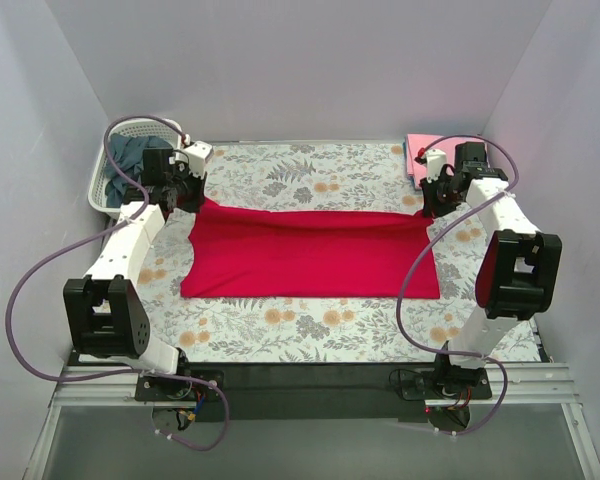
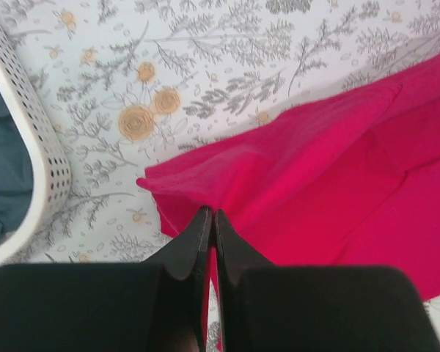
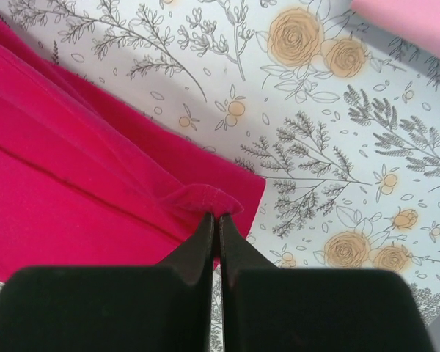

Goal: Fold and stack the t-shirts
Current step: Fold the tshirt

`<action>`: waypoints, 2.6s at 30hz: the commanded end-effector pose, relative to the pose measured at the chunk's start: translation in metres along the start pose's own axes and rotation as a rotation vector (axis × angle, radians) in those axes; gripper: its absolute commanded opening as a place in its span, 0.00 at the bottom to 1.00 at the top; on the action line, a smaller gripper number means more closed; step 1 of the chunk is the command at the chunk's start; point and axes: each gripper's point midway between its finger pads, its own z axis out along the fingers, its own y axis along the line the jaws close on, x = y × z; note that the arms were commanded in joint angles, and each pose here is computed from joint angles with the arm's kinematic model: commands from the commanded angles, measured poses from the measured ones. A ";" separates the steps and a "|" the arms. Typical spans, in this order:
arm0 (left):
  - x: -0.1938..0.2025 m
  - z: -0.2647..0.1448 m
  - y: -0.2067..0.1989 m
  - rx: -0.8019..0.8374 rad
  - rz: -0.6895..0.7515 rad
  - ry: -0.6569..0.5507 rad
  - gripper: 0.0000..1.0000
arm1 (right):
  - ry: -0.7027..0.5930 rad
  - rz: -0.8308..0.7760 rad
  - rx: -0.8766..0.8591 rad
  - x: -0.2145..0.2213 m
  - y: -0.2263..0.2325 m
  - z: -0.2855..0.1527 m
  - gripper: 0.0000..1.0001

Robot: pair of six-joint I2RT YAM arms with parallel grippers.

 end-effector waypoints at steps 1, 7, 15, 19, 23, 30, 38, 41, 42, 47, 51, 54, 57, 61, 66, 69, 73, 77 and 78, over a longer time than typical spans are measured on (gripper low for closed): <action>0.018 -0.017 -0.003 -0.018 0.004 0.036 0.00 | -0.020 -0.032 0.009 0.002 0.004 -0.015 0.01; 0.037 -0.021 -0.009 -0.014 -0.008 0.077 0.00 | -0.001 -0.031 0.004 0.013 0.009 -0.016 0.01; 0.041 -0.037 -0.016 -0.006 -0.023 0.090 0.00 | -0.004 -0.042 0.016 0.013 0.011 -0.025 0.01; 0.048 -0.044 -0.018 -0.012 -0.021 0.106 0.00 | -0.005 -0.052 0.022 0.015 0.012 -0.030 0.01; 0.054 -0.050 -0.021 -0.013 -0.020 0.116 0.00 | 0.011 -0.060 0.023 0.023 0.014 -0.030 0.01; 0.077 -0.053 -0.027 -0.007 -0.027 0.172 0.00 | 0.057 -0.056 0.013 0.043 0.018 -0.024 0.01; 0.095 -0.053 -0.035 0.024 -0.033 0.215 0.00 | 0.082 -0.062 0.019 0.055 0.020 -0.023 0.01; 0.100 -0.053 -0.039 0.037 -0.041 0.228 0.00 | 0.090 -0.055 0.006 0.059 0.023 -0.021 0.01; 0.102 -0.052 -0.039 0.037 -0.044 0.232 0.00 | 0.093 -0.055 0.002 0.060 0.024 -0.020 0.01; 0.121 -0.047 -0.045 0.053 -0.061 0.267 0.00 | 0.121 -0.051 -0.013 0.073 0.027 -0.013 0.01; 0.133 -0.044 -0.049 0.064 -0.074 0.292 0.00 | 0.125 -0.050 -0.014 0.076 0.027 -0.011 0.01; 0.143 -0.041 -0.050 0.060 -0.076 0.303 0.00 | 0.149 -0.047 -0.029 0.086 0.030 -0.006 0.01; 0.155 -0.038 -0.051 0.060 -0.075 0.328 0.00 | 0.165 -0.054 -0.032 0.094 0.031 -0.004 0.01; 0.165 -0.036 -0.051 0.055 -0.067 0.343 0.00 | 0.177 -0.057 -0.036 0.103 0.035 -0.002 0.01; 0.171 -0.036 -0.053 0.069 -0.065 0.367 0.00 | 0.201 -0.065 -0.044 0.113 0.036 0.000 0.12; 0.165 -0.042 -0.063 0.127 -0.067 0.364 0.24 | 0.189 -0.078 -0.031 0.108 0.034 -0.003 0.37; 0.141 -0.060 -0.076 0.212 -0.036 0.305 0.39 | 0.146 -0.095 -0.003 0.088 0.027 -0.019 0.54; 0.113 -0.073 -0.080 0.245 -0.019 0.243 0.41 | 0.093 -0.087 0.004 0.066 0.024 -0.031 0.55; 0.107 -0.073 -0.080 0.249 -0.017 0.228 0.41 | 0.089 -0.072 0.003 0.063 0.022 -0.030 0.52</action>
